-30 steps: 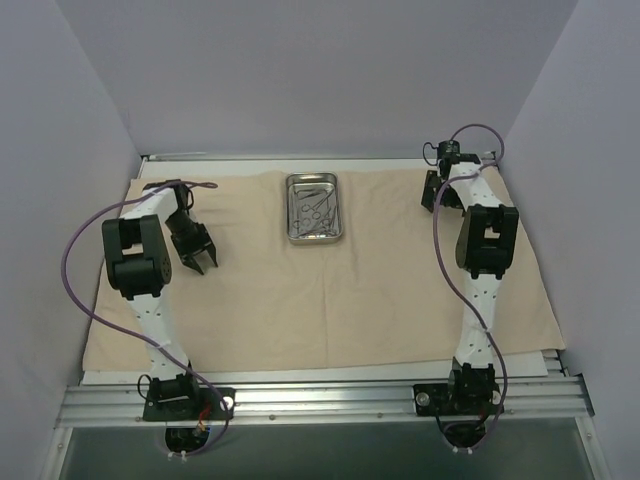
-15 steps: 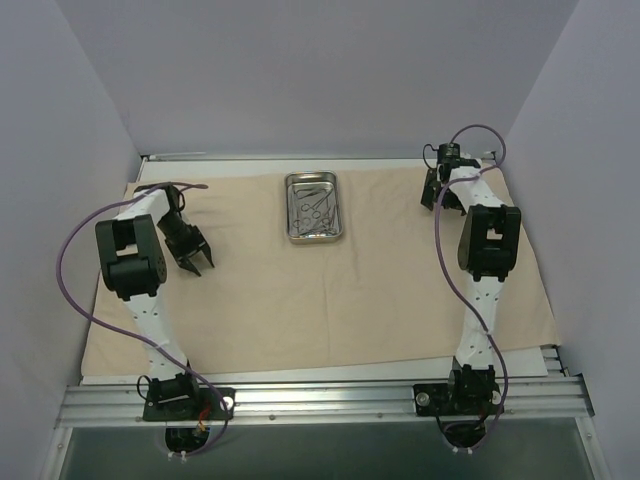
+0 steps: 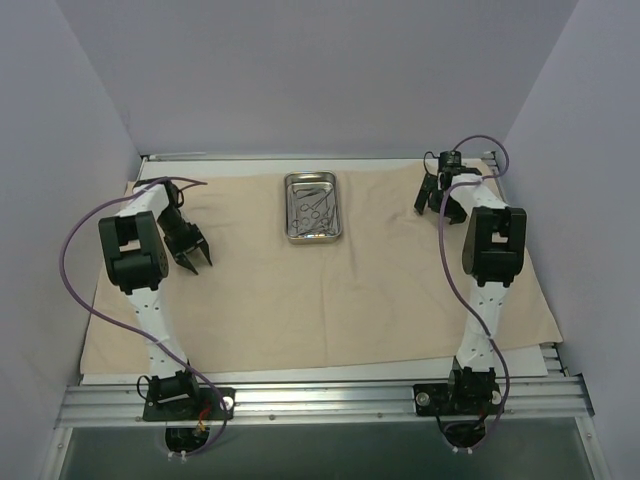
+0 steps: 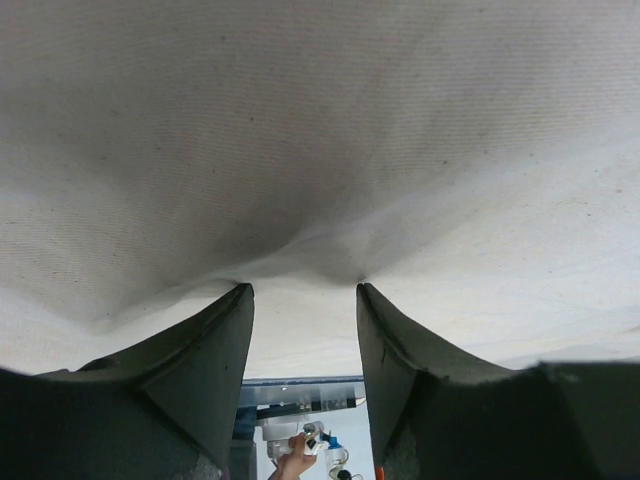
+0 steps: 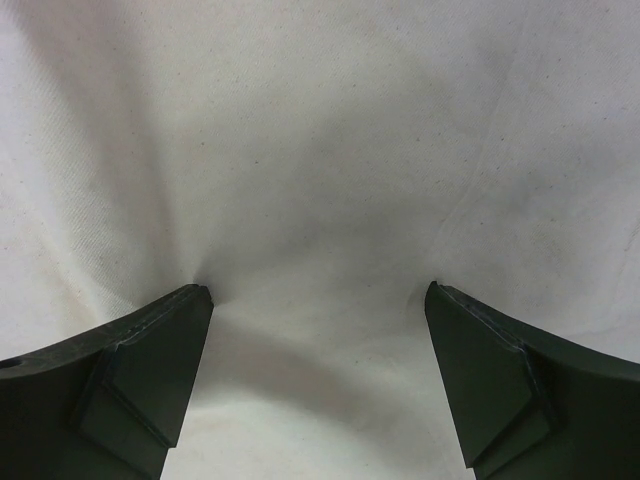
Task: Open and lay out the surgical kit
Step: Smooth out the surgical kit at the center of the board.
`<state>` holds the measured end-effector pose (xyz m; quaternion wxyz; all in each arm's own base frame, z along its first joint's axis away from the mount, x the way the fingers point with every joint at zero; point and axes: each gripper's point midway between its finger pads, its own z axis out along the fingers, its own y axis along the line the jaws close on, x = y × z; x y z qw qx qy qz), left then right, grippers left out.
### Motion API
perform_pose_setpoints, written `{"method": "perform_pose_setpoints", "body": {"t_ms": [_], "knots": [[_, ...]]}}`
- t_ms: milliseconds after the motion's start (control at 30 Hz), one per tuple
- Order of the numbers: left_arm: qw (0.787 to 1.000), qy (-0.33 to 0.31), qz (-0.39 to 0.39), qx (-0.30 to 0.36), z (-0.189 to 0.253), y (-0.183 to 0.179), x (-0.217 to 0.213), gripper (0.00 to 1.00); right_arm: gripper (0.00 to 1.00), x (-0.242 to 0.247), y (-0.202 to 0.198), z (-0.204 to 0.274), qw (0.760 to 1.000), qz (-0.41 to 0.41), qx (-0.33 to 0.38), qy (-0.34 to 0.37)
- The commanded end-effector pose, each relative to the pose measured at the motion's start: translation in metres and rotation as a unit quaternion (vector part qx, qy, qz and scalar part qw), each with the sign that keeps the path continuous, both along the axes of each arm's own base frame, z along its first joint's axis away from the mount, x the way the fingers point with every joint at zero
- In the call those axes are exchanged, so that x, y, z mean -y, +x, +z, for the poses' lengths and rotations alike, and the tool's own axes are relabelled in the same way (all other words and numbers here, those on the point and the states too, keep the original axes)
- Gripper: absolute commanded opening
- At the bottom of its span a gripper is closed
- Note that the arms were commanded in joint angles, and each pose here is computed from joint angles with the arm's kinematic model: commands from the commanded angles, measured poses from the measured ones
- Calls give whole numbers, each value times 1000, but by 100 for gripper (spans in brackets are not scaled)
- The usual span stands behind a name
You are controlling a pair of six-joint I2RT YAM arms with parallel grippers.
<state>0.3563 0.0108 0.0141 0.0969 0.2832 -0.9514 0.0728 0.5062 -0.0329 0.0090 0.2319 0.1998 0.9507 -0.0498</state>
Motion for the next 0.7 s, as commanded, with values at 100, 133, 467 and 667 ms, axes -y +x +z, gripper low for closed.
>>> {"method": "perform_pose_setpoints", "body": {"t_ms": [100,133,467,667], "knots": [[997,25,-20,66,-23,40,-20,56,94,-12,-90,-53,985,2,-172,26],[997,24,-21,66,-23,43,-20,56,94,-8,-90,-50,985,-3,-168,27],[997,19,-30,62,-26,42,-19,56,94,50,-105,-68,982,-40,-184,4],[996,16,-30,77,-14,38,-15,56,94,38,-69,-42,991,-10,-133,-3]]}}
